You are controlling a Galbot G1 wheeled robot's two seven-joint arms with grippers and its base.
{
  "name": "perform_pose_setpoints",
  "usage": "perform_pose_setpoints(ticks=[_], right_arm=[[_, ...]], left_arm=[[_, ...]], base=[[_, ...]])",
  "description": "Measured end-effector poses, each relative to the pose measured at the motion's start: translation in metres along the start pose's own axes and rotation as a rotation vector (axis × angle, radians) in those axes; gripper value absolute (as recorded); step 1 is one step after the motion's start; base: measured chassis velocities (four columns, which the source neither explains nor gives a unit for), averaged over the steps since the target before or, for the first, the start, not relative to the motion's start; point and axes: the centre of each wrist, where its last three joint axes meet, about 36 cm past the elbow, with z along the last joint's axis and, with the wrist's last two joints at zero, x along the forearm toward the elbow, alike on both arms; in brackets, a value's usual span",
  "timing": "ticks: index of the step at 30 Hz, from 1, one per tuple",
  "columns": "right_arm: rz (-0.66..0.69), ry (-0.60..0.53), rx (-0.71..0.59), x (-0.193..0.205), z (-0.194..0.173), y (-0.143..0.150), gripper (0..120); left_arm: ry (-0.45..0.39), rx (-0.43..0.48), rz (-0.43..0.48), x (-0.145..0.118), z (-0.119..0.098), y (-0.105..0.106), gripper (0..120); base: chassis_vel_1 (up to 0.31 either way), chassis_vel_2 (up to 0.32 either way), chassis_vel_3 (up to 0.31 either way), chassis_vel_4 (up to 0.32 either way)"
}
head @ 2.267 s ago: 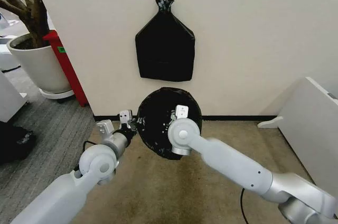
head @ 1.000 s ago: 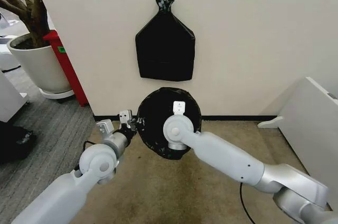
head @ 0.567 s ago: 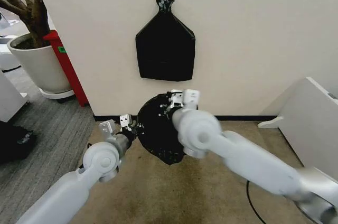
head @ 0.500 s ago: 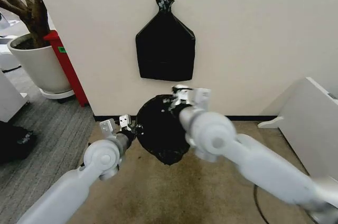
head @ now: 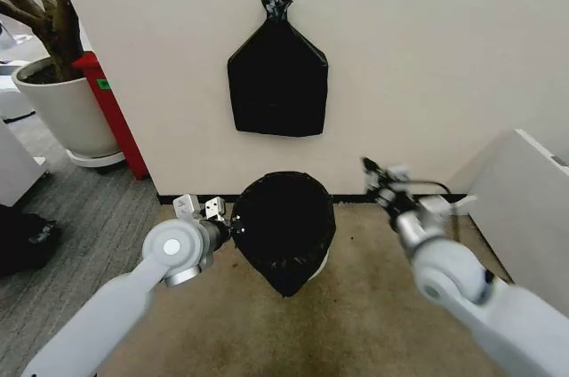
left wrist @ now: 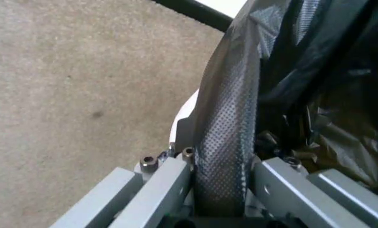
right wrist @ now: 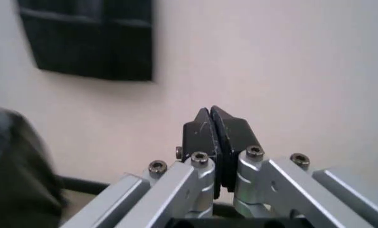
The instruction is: Place the garbage bag over the trash bin.
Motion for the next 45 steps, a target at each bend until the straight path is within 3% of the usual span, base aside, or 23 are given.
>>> perform_pose_setpoints(ticks=[4,8,12,14,20,22,27,29,34,45], right_arm=[[0.121,-0.009,-0.055,0.039,0.035,-0.014,1],[0.093,-0.002,-0.094,0.064,0.044,-0.009,8],[0.060,0.040,-0.131,0.092,0.053,0.001,23],[0.061,0.044,-0.136,0.094,0.053,0.002,25],[0.091,0.028,-0.172,0.091,0.053,0.009,52],[0.093,0.028,-0.174,0.090,0.053,0.009,54],[0.095,0.050,-0.198,0.091,0.048,0.011,78],[0.098,0.051,-0.199,0.091,0.047,0.011,79],[0.114,0.055,-0.208,0.092,0.048,0.010,98],[0.125,0.044,-0.216,0.091,0.045,0.010,100]], left_arm=[[0.037,-0.024,-0.048,-0.002,-0.007,-0.015,0],[0.049,-0.032,-0.060,-0.005,-0.009,-0.019,0],[0.072,-0.035,-0.064,-0.011,-0.010,-0.027,0],[0.074,-0.034,-0.063,-0.012,-0.010,-0.028,0],[0.099,-0.035,-0.055,-0.023,-0.002,-0.046,0],[0.101,-0.036,-0.056,-0.024,-0.002,-0.047,0],[0.110,-0.043,-0.088,-0.029,-0.003,-0.056,0],[0.111,-0.042,-0.091,-0.029,-0.002,-0.057,0],[0.128,-0.035,-0.094,-0.032,-0.002,-0.059,0],[0.143,-0.093,-0.123,-0.049,0.018,-0.065,0]], base=[[0.000,0.000,0.000,0.000],[0.000,0.000,0.000,0.000],[0.000,0.000,0.000,0.000],[0.000,0.000,0.000,0.000],[0.000,0.000,0.000,0.000],[0.000,0.000,0.000,0.000],[0.000,0.000,0.000,0.000],[0.000,0.000,0.000,0.000],[0.000,0.000,0.000,0.000],[0.000,0.000,0.000,0.000]])
